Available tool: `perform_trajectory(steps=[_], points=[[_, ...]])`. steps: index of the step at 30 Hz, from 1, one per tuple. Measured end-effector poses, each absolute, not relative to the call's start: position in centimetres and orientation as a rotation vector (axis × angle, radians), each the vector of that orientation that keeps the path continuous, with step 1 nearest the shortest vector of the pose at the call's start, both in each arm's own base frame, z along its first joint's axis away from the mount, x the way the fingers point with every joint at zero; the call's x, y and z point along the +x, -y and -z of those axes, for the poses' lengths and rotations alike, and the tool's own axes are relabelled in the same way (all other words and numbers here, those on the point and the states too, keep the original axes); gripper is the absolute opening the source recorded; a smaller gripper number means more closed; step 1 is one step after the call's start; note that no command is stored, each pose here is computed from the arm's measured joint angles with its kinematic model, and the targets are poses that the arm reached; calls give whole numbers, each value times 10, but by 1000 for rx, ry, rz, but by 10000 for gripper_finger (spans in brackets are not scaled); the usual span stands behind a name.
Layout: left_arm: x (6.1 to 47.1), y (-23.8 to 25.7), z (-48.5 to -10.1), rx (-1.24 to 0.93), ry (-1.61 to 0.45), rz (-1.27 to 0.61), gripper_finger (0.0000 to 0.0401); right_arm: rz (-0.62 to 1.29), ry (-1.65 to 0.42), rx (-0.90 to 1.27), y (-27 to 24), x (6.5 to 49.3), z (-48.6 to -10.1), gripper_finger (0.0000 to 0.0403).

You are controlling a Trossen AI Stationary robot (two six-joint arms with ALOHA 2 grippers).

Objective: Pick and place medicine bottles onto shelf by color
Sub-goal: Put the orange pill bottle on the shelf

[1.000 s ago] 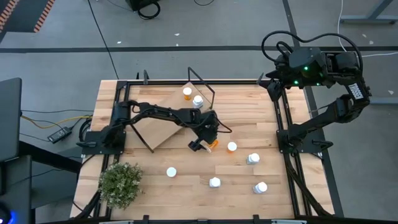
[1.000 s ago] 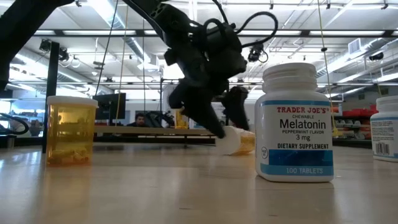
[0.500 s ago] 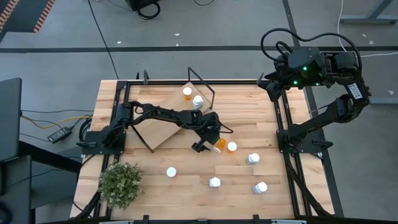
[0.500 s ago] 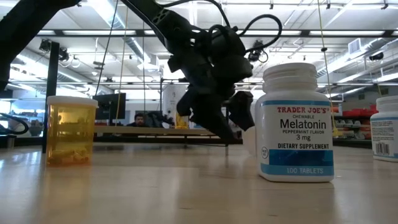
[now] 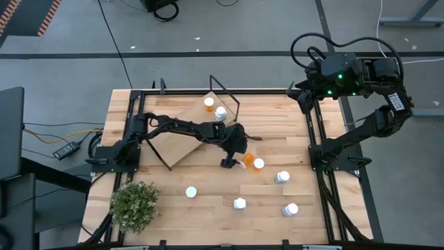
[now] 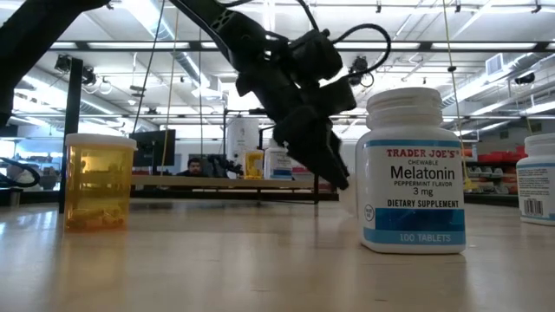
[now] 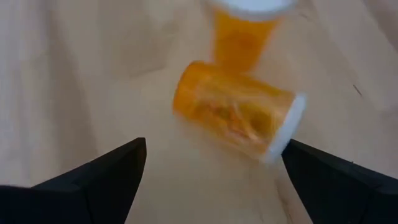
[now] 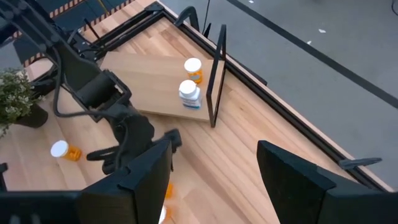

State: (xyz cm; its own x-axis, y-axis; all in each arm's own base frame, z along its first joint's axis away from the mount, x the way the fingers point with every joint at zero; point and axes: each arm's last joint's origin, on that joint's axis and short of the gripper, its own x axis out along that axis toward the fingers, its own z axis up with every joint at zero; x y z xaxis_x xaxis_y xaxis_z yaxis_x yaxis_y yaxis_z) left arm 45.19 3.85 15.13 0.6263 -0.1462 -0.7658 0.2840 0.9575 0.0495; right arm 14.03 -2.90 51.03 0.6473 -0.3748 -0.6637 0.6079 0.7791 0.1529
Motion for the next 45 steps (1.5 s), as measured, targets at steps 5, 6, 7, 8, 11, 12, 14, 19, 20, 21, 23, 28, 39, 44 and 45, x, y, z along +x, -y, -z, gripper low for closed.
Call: perform_trajectory(steps=[5, 6, 7, 8, 11, 12, 14, 19, 20, 21, 23, 28, 39, 44, 45], points=[[445, -39, -167, -81, -905, 82, 380, 558, -670, 336, 29, 140, -510, 245], [443, -38, -171, -130, -909, 56, 377, 553, -674, 320, 29, 140, -510, 245], [442, -37, -173, -173, -921, 35, 375, 545, -679, 302, 29, 140, -510, 245], [442, -36, -175, -209, -917, 19, 372, 538, -685, 280, 29, 140, -510, 245], [438, -32, -181, -292, -934, -30, 366, 510, -712, 199, 29, 143, -509, 245], [436, -31, -184, -321, -940, -51, 364, 502, -725, 173, 30, 144, -508, 245], [434, -30, -189, -396, -934, -97, 362, 485, -753, 128, 30, 147, -505, 245], [441, -20, -201, -460, -821, -160, 359, 458, -801, 62, 31, 151, -498, 245], [443, -15, -203, -423, -783, -155, 359, 456, -807, 55, 31, 152, -498, 245], [446, -9, -205, -374, -753, -150, 359, 453, -811, 50, 31, 152, -497, 245], [447, 4, -207, -268, -720, -165, 359, 448, -815, 43, 31, 153, -496, 245], [446, 22, -199, -82, -761, -205, 359, 418, -818, 48, 30, 153, -496, 245], [454, 21, -163, -58, -830, -214, 359, 409, -816, 67, 30, 153, -496, 245], [454, 20, -158, 0, -853, -190, 359, 420, -811, 93, 30, 153, -496, 245], [454, 20, -156, 2, -857, -178, 359, 423, -809, 99, 30, 153, -496, 245]])
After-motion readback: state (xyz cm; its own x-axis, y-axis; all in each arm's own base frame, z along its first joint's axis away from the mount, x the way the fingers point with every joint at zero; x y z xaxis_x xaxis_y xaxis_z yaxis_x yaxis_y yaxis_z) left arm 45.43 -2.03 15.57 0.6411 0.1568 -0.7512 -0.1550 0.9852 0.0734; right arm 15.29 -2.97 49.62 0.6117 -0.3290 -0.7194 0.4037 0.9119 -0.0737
